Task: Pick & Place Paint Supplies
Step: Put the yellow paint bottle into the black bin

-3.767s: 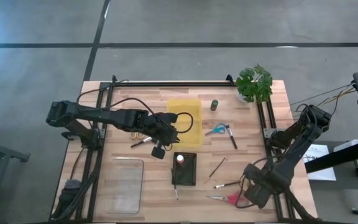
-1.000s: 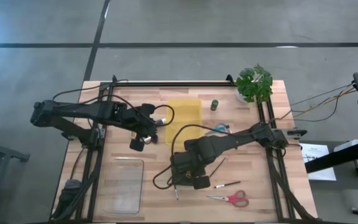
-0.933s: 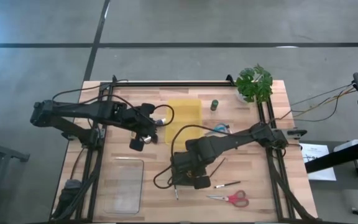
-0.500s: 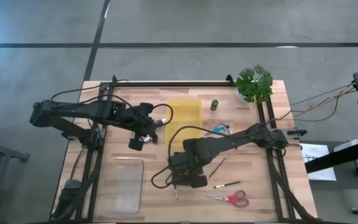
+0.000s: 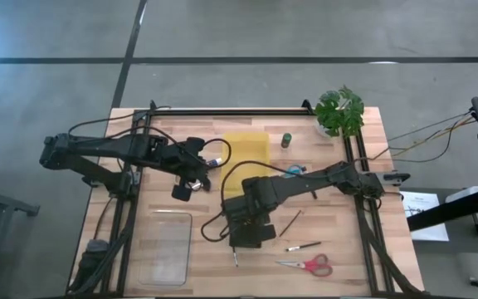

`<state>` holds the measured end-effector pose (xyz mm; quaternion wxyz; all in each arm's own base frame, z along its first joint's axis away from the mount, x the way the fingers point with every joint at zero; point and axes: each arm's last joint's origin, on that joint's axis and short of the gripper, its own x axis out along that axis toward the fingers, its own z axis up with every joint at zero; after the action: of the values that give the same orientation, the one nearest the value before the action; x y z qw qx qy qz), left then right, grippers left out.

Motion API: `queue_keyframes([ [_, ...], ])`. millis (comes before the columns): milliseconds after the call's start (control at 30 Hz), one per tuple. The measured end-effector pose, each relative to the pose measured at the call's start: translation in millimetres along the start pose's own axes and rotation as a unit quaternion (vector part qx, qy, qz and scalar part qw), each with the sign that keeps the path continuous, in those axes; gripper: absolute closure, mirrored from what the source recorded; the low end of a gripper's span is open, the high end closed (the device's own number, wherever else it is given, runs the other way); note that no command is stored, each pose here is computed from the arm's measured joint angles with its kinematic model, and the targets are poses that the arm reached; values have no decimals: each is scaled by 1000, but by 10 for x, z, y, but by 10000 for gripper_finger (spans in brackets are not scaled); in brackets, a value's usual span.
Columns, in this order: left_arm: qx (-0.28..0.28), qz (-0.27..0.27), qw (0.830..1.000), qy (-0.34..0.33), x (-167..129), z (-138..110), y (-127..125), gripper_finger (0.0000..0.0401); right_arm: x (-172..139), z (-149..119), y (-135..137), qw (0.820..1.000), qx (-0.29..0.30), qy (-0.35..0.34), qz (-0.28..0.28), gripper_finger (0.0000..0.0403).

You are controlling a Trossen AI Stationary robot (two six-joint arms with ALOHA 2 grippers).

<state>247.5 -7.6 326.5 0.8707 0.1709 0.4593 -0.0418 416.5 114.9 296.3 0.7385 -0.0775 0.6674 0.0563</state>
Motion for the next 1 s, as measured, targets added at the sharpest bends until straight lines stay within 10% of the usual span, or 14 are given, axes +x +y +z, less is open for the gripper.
queue_keyframes([
  [1000, -7, 0, 1000, 0, 0, 1, -1, 368, 378, 18, -96, 999, -42, 25, -4, 292],
])
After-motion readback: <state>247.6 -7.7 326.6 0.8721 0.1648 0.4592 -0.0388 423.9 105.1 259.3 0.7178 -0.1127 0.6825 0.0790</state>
